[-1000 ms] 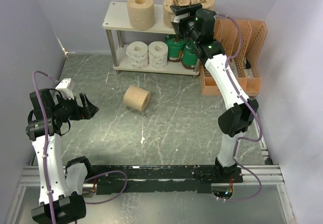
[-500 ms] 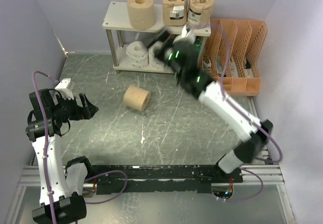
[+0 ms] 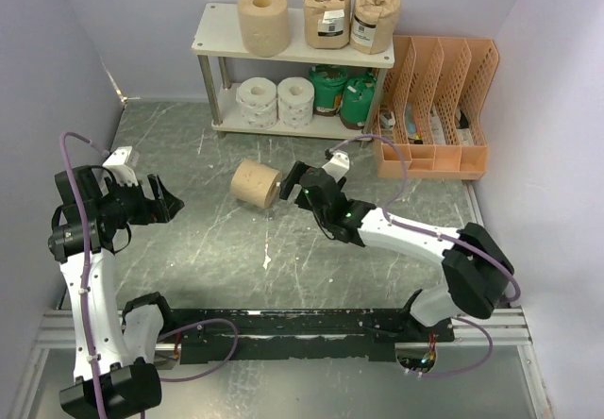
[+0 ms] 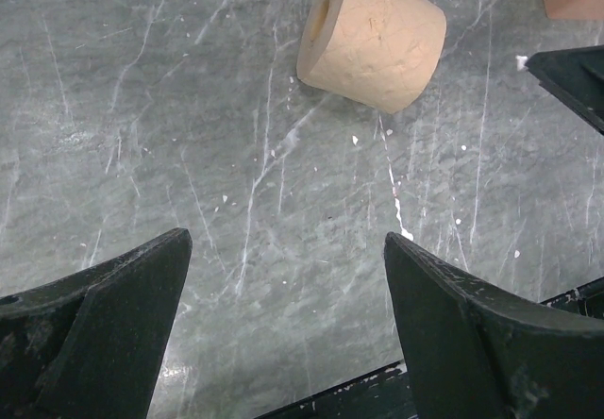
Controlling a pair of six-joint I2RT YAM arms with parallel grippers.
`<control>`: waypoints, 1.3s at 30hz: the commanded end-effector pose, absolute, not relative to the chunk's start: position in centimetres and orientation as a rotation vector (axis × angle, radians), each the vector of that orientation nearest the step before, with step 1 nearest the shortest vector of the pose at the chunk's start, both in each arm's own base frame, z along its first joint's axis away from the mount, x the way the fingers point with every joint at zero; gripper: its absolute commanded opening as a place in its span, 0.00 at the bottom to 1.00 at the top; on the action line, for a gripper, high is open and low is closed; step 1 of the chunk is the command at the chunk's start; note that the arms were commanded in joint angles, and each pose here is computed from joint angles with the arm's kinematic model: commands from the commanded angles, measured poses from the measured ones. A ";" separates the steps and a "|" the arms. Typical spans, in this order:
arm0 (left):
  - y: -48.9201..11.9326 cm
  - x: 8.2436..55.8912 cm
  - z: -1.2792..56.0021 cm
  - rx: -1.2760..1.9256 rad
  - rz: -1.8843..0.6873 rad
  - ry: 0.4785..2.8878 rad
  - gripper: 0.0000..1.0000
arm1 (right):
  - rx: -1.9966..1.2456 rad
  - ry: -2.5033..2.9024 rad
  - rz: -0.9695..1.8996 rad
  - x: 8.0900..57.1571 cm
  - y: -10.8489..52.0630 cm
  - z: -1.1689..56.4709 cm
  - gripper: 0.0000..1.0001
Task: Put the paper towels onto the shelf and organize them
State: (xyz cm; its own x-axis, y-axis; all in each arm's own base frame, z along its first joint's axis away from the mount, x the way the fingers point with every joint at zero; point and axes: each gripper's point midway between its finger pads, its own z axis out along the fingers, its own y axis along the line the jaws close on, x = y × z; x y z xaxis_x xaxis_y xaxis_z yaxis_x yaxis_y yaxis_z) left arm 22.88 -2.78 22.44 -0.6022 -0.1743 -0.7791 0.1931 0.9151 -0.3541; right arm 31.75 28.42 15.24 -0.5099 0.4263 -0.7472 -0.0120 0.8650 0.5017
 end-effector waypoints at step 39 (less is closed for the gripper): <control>-2.9 22.7 22.7 0.026 -0.516 2.137 0.95 | -0.129 1.912 0.550 39.1 38.9 22.9 0.00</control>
State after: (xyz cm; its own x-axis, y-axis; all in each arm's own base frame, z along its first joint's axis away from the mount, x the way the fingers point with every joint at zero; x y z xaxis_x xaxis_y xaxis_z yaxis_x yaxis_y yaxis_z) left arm 22.78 -2.83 22.47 -0.5990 -0.1729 -0.7819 0.1956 0.9152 -0.3523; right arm 38.48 37.61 12.43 -0.5572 0.3584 -0.7490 -0.1302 0.8532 0.5051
